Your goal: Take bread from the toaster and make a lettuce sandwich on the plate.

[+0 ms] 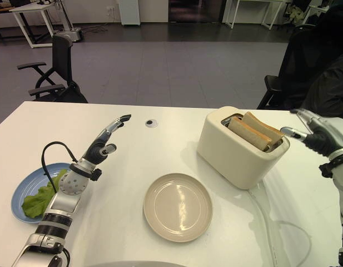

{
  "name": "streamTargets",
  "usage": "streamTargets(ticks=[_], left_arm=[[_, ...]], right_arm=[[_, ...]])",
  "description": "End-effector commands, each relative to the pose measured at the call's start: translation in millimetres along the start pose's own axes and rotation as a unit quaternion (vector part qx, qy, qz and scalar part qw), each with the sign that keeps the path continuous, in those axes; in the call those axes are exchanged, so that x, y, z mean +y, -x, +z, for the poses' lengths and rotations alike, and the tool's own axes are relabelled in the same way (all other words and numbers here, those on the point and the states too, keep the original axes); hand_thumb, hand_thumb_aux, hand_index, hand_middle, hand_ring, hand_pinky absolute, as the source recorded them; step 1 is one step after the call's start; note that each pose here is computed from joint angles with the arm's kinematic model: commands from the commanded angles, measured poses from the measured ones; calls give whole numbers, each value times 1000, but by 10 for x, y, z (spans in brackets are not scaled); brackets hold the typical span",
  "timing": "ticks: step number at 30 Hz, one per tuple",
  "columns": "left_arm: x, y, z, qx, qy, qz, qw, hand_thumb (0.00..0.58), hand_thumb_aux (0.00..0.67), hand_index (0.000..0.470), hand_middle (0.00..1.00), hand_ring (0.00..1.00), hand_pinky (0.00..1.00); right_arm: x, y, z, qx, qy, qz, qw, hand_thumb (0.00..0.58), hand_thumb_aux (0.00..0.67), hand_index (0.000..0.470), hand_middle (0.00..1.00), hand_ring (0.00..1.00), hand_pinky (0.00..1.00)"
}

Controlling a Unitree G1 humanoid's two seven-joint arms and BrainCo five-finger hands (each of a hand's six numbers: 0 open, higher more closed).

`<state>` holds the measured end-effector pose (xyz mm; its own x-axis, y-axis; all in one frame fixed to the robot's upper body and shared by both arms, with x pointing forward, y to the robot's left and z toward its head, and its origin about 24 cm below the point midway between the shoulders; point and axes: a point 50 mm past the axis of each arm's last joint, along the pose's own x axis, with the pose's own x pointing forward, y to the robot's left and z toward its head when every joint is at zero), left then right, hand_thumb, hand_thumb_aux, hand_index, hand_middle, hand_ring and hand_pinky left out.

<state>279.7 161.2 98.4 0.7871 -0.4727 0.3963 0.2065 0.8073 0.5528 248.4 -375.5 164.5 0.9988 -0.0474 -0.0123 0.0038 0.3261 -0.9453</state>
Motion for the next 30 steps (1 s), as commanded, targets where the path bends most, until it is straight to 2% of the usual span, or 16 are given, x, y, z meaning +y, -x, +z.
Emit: streamTargets(ticks=[1, 2, 6, 9, 10, 11, 12, 13, 20, 26, 28, 30], left_arm=[[-15, -10, -7, 2, -3, -10, 1000, 0, 0, 0, 0, 0, 0], [-14, -7, -8, 2, -3, -10, 1000, 0, 0, 0, 0, 0, 0], [-11, -3, -7, 1, -4, -9, 1000, 0, 0, 0, 0, 0, 0], [-7, 0, -10, 2, -4, -9, 1000, 0, 0, 0, 0, 0, 0], [-7, 0, -10, 2, -4, -9, 1000, 0, 0, 0, 0, 0, 0], [-7, 0, -10, 2, -4, -9, 1000, 0, 0, 0, 0, 0, 0], [-7, 0, -10, 2, -4, -9, 1000, 0, 0, 0, 0, 0, 0], [-8, -1, -10, 2, -4, -9, 1000, 0, 0, 0, 0, 0, 0], [5, 10, -17, 4, -8, -9, 1000, 0, 0, 0, 0, 0, 0], [279, 124, -17, 12, -49, 2, 999, 0, 0, 0, 0, 0, 0], [480, 250, -12, 24, -81, 3, 996, 0, 0, 0, 0, 0, 0], [776, 456, -31, 65, -141, -14, 988, 0, 0, 0, 0, 0, 0]], right_arm=[[79, -54, 44, -15, -4, 25, 1000, 441, 342, 240, 0, 0, 0], [89, -60, 55, -19, -6, 28, 999, 462, 368, 258, 0, 0, 0], [131, -73, 88, -25, -7, 38, 999, 470, 378, 265, 0, 0, 0], [166, -96, 155, -41, -10, 44, 998, 494, 413, 289, 0, 0, 0], [169, -106, 189, -50, -15, 42, 998, 539, 491, 345, 0, 0, 0], [168, -113, 220, -59, -21, 39, 997, 559, 541, 380, 0, 0, 0], [162, -121, 253, -68, -28, 35, 997, 578, 628, 441, 0, 0, 0], [150, -127, 284, -77, -37, 29, 996, 580, 670, 470, 0, 0, 0], [-221, -130, 230, -78, -161, -68, 981, 580, 670, 470, 0, 0, 0], [-567, -25, 445, -206, -290, -68, 932, 580, 670, 470, 0, 0, 0], [-675, 28, 556, -267, -317, -46, 909, 580, 670, 470, 0, 0, 0], [-691, 95, 752, -350, -331, 28, 876, 580, 670, 470, 0, 0, 0]])
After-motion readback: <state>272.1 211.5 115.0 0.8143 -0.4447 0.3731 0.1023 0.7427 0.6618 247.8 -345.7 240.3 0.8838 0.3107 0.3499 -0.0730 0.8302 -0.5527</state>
